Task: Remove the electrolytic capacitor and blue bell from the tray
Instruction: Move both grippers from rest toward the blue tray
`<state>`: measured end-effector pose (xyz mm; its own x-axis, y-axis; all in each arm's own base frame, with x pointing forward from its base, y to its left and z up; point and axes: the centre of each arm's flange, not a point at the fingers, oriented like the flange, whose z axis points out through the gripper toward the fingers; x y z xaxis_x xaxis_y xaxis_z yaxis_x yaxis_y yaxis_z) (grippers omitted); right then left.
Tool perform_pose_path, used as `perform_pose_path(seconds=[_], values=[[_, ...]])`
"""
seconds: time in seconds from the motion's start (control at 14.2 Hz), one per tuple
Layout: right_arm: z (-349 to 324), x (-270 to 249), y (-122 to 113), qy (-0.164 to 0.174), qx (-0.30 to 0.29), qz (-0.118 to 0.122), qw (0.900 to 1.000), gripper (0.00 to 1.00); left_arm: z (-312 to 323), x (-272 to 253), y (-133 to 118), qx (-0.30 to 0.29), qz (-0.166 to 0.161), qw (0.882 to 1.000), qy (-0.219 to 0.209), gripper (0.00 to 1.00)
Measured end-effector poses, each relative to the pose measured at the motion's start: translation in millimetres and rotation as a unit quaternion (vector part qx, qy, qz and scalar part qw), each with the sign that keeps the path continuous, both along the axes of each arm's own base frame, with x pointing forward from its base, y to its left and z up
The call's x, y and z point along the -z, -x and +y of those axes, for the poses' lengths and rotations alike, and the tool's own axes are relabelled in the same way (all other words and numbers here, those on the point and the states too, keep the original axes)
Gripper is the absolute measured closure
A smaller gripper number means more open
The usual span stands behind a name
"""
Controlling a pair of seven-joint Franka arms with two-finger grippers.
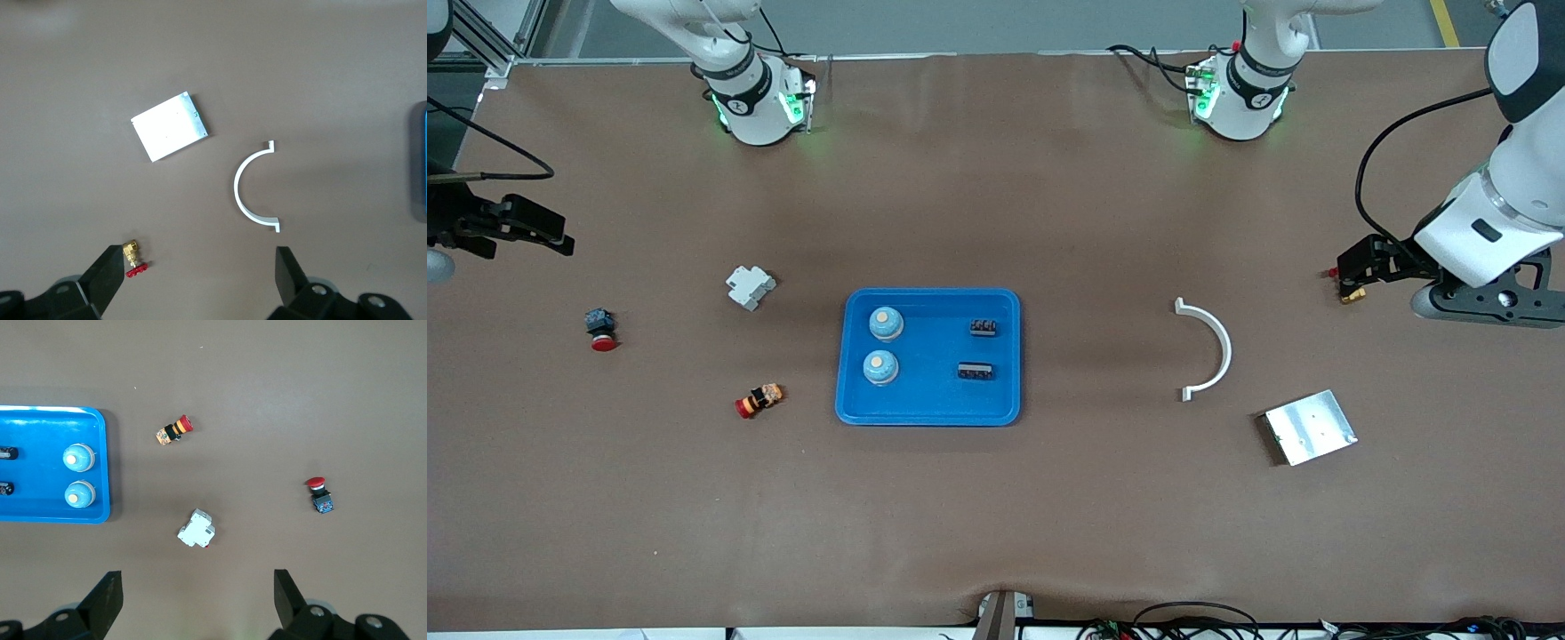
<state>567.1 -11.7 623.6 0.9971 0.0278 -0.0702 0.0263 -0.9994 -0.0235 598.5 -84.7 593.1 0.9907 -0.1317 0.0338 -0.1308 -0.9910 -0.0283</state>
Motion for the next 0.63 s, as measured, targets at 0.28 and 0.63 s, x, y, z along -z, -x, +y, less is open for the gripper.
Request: perform_pose_path(seconds=[0.28, 0.63], values=[[1.9, 0.0, 0.0, 0.0, -0.002, 0.0, 1.0, 0.0, 1.7, -0.1, -0.3, -0.001, 0.0, 1.0, 0.0, 0.0], [0.8, 0.0, 0.0, 0.0, 0.0, 0.0, 1.0, 0.0, 0.9, 3.0, -0.3, -0.003, 0.004, 1.0, 0.0, 0.0]])
